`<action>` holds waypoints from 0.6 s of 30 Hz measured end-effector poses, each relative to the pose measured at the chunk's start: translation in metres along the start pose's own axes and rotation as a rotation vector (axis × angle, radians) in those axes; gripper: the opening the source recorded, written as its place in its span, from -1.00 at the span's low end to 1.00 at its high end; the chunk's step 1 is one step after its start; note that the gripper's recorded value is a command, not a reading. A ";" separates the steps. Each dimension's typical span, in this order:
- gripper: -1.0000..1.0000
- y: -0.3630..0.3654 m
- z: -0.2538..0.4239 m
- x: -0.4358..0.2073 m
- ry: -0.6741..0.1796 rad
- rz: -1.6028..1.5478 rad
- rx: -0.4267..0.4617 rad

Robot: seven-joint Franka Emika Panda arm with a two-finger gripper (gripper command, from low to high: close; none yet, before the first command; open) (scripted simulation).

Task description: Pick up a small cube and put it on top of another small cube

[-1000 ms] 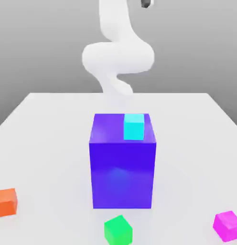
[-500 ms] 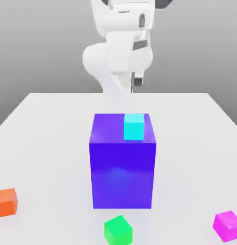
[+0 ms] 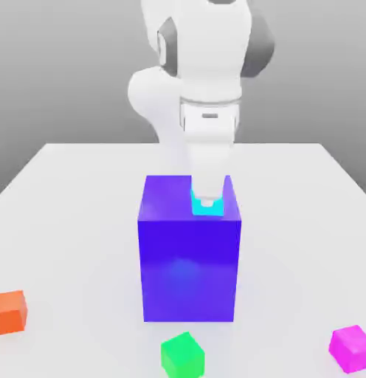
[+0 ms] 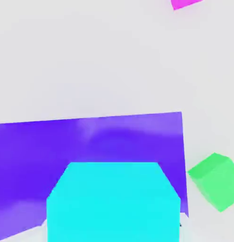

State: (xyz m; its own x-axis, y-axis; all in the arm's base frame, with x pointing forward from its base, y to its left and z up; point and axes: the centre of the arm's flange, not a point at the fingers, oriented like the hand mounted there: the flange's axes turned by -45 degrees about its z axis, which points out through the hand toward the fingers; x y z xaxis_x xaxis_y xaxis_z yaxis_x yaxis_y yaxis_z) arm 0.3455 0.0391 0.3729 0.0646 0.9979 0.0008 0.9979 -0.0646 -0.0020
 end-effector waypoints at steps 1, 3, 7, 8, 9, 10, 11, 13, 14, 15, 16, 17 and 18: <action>-1.00 0.000 -0.012 0.000 0.000 0.000 0.000; -1.00 0.000 -0.034 0.004 0.000 -0.009 0.001; -1.00 0.010 -0.020 0.063 0.004 -0.135 0.002; -1.00 0.011 -0.014 0.080 0.004 -0.170 0.003; -1.00 0.011 -0.007 0.097 0.005 -0.205 0.003; -1.00 0.010 0.000 0.114 0.005 -0.240 0.004; -1.00 0.008 0.007 0.132 0.006 -0.275 0.004; -1.00 0.002 0.023 0.166 0.006 -0.345 0.004; -1.00 -0.002 0.031 0.184 0.006 -0.380 0.004; -1.00 -0.007 0.040 0.201 0.006 -0.415 0.005; -1.00 -0.014 0.049 0.217 0.006 -0.450 0.005; -1.00 -0.021 0.058 0.233 0.006 -0.484 0.005; -1.00 -0.029 0.068 0.249 0.005 -0.518 0.005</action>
State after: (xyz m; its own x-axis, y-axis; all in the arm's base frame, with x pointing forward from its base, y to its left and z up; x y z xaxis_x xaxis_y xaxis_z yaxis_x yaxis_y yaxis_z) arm 0.3329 0.2897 0.3054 -0.4377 0.8991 0.0080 0.8991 0.4378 -0.0043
